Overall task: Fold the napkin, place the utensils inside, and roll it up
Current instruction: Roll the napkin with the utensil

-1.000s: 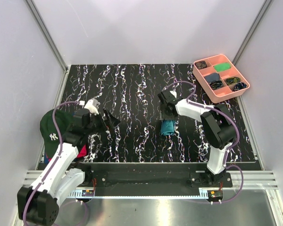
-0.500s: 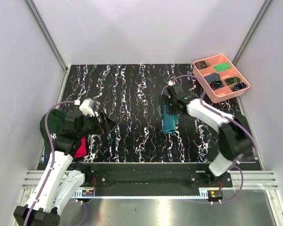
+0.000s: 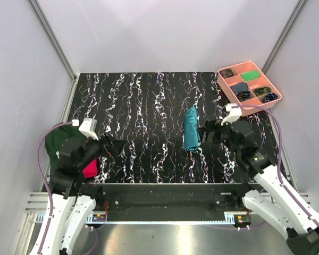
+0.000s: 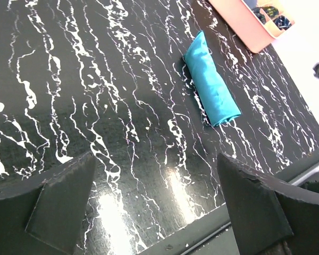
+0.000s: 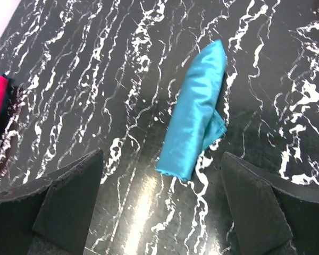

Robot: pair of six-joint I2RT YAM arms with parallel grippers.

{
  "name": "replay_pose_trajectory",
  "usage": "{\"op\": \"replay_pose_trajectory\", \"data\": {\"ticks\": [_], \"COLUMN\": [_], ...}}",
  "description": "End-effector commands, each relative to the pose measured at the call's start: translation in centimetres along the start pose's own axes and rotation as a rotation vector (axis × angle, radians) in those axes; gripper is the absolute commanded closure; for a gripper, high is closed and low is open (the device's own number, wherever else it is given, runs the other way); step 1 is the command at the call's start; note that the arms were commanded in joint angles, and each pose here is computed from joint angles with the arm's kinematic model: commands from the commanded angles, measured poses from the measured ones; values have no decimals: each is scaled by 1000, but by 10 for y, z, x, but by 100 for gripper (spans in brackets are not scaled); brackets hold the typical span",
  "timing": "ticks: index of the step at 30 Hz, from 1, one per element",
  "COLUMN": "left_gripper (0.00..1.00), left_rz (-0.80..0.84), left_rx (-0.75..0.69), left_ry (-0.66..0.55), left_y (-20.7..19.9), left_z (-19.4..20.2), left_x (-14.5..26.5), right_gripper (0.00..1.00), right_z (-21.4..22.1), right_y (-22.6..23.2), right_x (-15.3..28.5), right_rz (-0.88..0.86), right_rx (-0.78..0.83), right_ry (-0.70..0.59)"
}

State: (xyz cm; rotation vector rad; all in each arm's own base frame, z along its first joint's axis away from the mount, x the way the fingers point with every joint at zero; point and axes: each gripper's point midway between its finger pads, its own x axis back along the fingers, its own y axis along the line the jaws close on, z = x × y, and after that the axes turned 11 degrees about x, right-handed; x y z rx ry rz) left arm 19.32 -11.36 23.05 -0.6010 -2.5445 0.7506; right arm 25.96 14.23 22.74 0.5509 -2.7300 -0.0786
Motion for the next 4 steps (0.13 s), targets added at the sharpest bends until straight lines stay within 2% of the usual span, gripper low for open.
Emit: {"op": "replay_pose_trajectory", "data": {"ticks": [1, 4], "left_gripper": [1, 1], "left_rz": [-17, -18], "left_rx": [-24, -27], "left_ry": [-68, -101], "left_y": [-2, -6], "left_z": [-17, -26], "left_x": [5, 10], "right_gripper": [0, 0], "right_z": [-4, -5], "right_y": [-9, -9], "right_x": [8, 12], "right_rz": [36, 33], "right_rx": [18, 12], "right_ry": [-58, -71]}}
